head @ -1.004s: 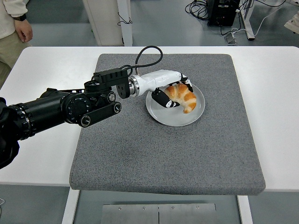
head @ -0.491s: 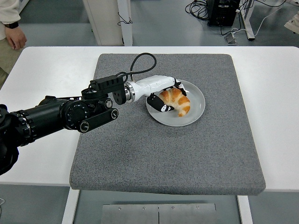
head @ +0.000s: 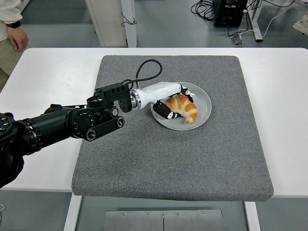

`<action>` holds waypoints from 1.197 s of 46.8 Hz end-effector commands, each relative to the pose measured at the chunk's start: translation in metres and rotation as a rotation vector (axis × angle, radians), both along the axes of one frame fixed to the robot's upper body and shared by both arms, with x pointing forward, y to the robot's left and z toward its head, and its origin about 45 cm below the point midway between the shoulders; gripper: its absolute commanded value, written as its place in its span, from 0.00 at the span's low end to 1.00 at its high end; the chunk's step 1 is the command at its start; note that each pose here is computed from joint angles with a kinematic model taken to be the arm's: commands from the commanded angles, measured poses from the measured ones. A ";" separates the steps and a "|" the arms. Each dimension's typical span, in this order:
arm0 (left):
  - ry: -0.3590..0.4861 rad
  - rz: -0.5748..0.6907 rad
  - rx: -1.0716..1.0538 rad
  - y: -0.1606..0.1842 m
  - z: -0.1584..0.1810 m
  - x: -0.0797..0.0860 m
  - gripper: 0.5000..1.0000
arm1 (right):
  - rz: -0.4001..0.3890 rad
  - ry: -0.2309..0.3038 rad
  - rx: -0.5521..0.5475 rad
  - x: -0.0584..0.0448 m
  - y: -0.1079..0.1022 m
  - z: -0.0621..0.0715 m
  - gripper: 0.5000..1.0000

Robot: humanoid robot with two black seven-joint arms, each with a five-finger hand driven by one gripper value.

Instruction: Place the bread on the plate

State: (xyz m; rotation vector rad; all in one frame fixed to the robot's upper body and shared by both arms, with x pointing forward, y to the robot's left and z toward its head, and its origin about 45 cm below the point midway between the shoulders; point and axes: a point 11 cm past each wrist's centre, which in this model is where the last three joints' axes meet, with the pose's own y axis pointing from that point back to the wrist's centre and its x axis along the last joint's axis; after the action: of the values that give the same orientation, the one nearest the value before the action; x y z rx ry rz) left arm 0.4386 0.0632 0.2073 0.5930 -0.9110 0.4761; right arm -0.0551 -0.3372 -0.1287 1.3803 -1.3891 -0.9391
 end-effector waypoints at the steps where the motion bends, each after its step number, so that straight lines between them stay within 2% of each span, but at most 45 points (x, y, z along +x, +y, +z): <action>1: -0.004 -0.001 0.000 -0.001 0.002 0.001 0.00 | 0.000 0.000 0.000 0.000 0.000 0.000 1.00; 26: 0.014 0.028 -0.006 0.003 -0.004 0.000 0.00 | 0.000 0.000 0.000 0.000 0.000 0.000 1.00; 27: 0.016 0.030 -0.008 0.003 -0.003 0.001 0.08 | 0.000 0.000 0.000 0.000 0.000 0.000 1.00; 28: 0.014 0.031 -0.007 0.003 -0.003 0.001 0.34 | 0.000 0.000 0.000 0.000 0.000 0.000 1.00; 29: 0.014 0.031 -0.008 0.003 -0.002 0.001 0.52 | 0.000 0.000 0.000 0.000 0.000 0.000 1.00; 31: 0.019 0.031 -0.010 0.002 -0.003 0.001 0.68 | 0.000 0.000 0.000 0.000 0.000 0.000 1.00; 33: 0.023 0.033 -0.014 0.002 -0.002 0.001 0.77 | 0.000 0.000 0.000 0.000 0.000 0.000 1.00; 40: 0.033 0.032 -0.020 0.001 0.000 0.001 0.93 | 0.000 0.000 0.000 0.000 0.000 0.000 1.00; 56: 0.006 0.003 -0.051 0.002 0.027 0.004 0.94 | 0.000 0.000 0.000 0.000 0.000 0.000 1.00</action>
State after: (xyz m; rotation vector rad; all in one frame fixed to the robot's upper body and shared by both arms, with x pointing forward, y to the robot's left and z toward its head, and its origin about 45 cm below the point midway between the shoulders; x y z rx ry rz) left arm 0.4407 0.0636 0.2289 0.5536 -0.8905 0.4932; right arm -0.0551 -0.3372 -0.1287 1.3801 -1.3891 -0.9390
